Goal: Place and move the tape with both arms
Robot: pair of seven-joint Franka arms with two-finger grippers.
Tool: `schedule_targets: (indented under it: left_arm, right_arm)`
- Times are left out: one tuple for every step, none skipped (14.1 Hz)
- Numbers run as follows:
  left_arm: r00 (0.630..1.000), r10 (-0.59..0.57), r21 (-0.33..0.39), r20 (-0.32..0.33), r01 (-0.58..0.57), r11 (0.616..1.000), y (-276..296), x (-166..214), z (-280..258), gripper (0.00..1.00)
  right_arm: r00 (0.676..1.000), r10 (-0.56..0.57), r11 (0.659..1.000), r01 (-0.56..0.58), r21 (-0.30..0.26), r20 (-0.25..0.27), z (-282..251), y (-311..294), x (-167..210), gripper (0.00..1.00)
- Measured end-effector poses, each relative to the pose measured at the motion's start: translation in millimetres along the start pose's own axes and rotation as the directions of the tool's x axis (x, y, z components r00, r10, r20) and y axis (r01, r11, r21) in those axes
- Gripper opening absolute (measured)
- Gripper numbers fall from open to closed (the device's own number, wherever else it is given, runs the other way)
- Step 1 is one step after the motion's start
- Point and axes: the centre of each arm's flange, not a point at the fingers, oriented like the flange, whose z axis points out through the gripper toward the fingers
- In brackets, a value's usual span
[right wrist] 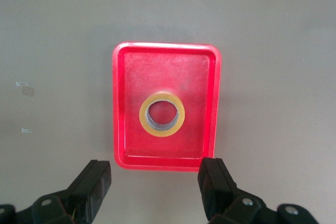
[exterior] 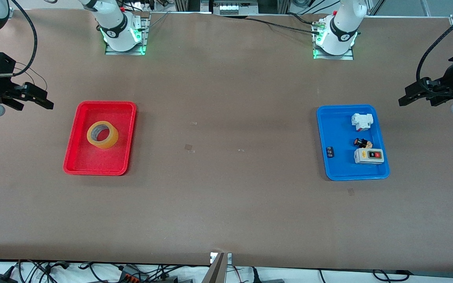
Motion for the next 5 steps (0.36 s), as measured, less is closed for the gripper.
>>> schedule_targets:
  left_arm:
    - [1.000,0.000,0.000,0.000,0.000,1.000,0.0,0.0,0.0,1.00]
    - [1.000,0.000,0.000,0.000,0.000,1.000,0.0,0.0,0.0,1.00]
    - [1.000,0.000,0.000,0.000,0.000,1.000,0.0,0.0,0.0,1.00]
    - [1.000,0.000,0.000,0.000,0.000,1.000,0.0,0.0,0.0,1.00]
    - [1.000,0.000,0.000,0.000,0.000,1.000,0.0,0.0,0.0,1.00]
  right_arm:
    - [1.000,-0.001,1.000,0.001,0.000,0.000,0.0,-0.3,0.0,1.00]
    - [1.000,-0.001,1.000,0.001,0.000,0.000,0.0,-0.5,0.0,1.00]
    - [1.000,-0.001,1.000,0.001,0.000,0.000,0.0,-0.7,0.0,1.00]
    - [1.000,-0.001,1.000,0.001,0.000,0.000,-0.3,-0.8,-0.1,1.00]
    - [1.000,-0.002,1.000,0.002,0.000,-0.002,-1.2,-0.8,-0.5,1.00]
